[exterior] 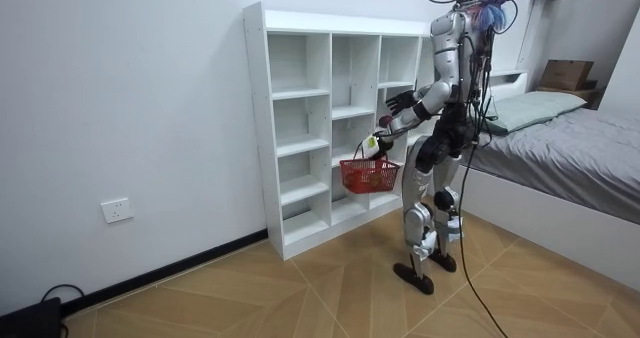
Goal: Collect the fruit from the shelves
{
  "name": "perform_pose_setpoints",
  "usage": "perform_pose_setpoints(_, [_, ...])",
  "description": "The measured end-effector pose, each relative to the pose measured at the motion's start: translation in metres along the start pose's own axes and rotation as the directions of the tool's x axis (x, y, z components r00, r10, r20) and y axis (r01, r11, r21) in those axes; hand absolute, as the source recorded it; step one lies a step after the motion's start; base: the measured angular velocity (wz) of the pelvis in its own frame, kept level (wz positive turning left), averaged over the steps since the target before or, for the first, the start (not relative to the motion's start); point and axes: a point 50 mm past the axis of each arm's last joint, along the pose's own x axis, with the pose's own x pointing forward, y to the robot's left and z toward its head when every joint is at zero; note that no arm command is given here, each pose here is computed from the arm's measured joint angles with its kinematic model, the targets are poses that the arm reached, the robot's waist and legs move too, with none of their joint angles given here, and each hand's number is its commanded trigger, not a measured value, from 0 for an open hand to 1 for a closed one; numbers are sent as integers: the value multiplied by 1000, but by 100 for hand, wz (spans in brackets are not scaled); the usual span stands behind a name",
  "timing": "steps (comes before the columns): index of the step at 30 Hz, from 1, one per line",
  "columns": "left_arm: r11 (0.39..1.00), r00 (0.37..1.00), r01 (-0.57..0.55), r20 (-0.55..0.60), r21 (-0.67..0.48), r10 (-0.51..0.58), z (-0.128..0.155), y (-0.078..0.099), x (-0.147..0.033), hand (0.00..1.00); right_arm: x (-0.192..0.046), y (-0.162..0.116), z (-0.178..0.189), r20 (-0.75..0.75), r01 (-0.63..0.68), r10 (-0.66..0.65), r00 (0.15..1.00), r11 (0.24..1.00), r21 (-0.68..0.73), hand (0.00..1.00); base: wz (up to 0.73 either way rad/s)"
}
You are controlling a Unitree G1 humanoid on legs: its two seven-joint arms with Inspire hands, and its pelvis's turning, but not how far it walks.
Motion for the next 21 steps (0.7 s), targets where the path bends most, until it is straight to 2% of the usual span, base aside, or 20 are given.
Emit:
perform_pose_setpoints(7, [1000,1000,9,-29,9,-9,0,2,7,100,6,-3,6,12,16,-16,1000,1000,-22,0,5])
perform_pose_setpoints(14, [999,999,39,-6,34,-39,13,-4,16,100,24,-8,22,10,103,-103,995,994,-36,0,0])
perform_pose_setpoints(21, [998,999,48,2,34,-49,21,-8,24,100,27,-19,28,33,166,-164,986,985,-56,0,-4])
